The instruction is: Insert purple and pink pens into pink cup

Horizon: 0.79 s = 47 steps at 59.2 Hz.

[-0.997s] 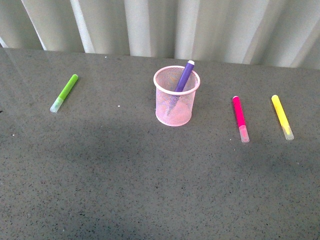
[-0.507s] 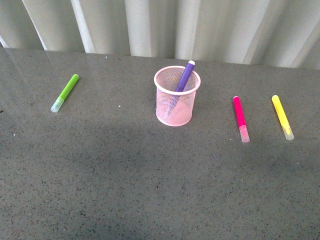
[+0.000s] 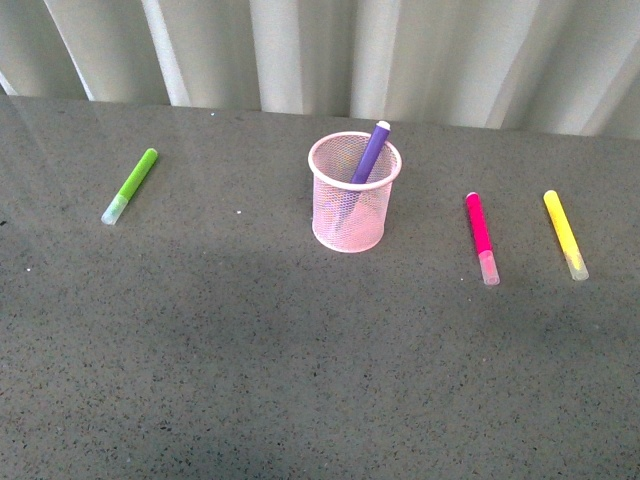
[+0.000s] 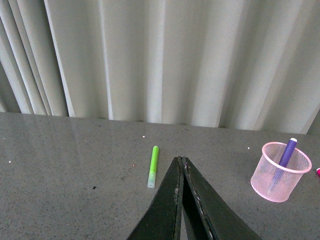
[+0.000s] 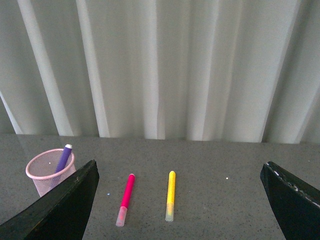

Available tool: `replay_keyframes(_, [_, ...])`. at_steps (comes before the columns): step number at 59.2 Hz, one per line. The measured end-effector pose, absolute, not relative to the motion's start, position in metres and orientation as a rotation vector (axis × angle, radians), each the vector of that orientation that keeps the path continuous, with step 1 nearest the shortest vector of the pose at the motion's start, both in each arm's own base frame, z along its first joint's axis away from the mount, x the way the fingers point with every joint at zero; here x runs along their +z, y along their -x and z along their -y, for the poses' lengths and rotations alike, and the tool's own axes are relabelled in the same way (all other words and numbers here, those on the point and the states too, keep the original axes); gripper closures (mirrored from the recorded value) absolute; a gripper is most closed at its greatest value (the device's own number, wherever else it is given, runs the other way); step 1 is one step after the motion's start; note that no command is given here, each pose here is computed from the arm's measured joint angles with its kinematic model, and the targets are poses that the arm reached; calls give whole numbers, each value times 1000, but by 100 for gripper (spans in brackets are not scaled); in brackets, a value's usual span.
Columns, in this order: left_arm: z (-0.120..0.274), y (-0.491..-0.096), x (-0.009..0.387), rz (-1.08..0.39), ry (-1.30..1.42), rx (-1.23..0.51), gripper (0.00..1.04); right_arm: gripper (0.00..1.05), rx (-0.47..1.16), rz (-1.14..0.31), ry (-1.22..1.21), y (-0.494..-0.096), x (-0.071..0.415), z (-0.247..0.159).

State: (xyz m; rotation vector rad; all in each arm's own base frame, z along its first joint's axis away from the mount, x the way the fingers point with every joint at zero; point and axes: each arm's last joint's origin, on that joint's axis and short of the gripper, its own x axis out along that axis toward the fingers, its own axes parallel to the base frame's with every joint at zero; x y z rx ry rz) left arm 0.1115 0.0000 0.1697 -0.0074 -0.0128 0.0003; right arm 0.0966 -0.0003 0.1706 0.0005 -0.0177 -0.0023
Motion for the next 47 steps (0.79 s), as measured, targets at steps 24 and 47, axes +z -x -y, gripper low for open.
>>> replay_keyframes(24, [0, -97, 167, 7, 7, 0, 101, 7, -2, 18, -1, -97, 171, 0])
replay_keyframes(47, [0, -97, 167, 7, 7, 0, 101, 7, -2, 18, -1, -97, 171, 0])
